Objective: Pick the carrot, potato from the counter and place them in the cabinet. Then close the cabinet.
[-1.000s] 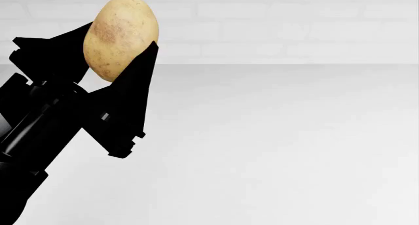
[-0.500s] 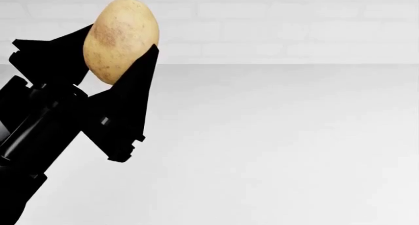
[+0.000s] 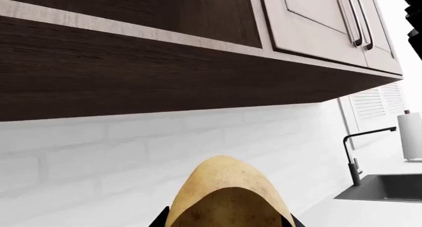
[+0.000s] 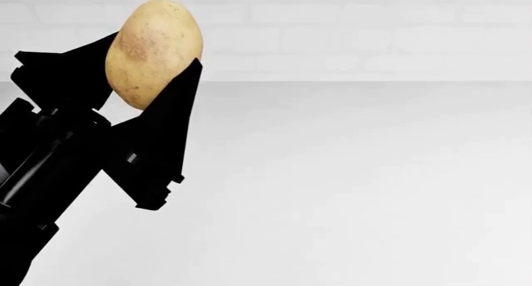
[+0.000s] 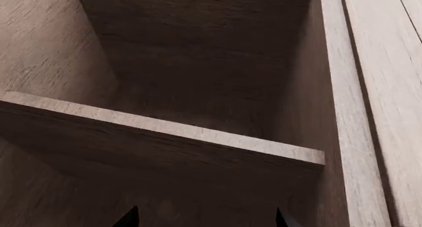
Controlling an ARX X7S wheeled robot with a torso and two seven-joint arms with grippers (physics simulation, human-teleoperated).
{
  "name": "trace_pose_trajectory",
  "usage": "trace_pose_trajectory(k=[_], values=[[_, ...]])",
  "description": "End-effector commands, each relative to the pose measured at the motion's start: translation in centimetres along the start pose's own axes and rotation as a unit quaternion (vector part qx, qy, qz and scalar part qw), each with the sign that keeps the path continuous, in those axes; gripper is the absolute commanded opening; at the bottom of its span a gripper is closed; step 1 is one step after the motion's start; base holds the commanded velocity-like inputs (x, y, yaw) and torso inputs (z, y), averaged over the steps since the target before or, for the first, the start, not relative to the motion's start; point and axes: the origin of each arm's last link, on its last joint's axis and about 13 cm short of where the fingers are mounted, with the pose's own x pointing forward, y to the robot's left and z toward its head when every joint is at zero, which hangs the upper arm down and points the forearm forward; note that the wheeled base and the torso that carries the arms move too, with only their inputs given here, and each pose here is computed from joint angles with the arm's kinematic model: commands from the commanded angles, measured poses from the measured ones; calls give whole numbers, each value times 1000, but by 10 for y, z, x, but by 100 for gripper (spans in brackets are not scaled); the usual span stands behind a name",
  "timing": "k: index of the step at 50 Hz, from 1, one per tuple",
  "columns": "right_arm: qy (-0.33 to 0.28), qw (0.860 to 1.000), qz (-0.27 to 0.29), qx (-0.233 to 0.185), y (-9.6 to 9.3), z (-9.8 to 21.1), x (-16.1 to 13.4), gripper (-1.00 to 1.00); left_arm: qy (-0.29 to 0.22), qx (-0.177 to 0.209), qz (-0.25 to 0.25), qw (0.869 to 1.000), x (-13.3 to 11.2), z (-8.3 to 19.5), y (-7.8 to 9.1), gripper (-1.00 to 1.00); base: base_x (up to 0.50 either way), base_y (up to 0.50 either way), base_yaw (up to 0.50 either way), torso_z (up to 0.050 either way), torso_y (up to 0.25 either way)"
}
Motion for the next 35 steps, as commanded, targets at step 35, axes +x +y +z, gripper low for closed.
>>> trace_pose_trajectory(k=[35], values=[[-75,996,-55,3,-39,34,-87,100,5,4,3,1000,-1,-1,-2,-100,0,0,0,0,0]])
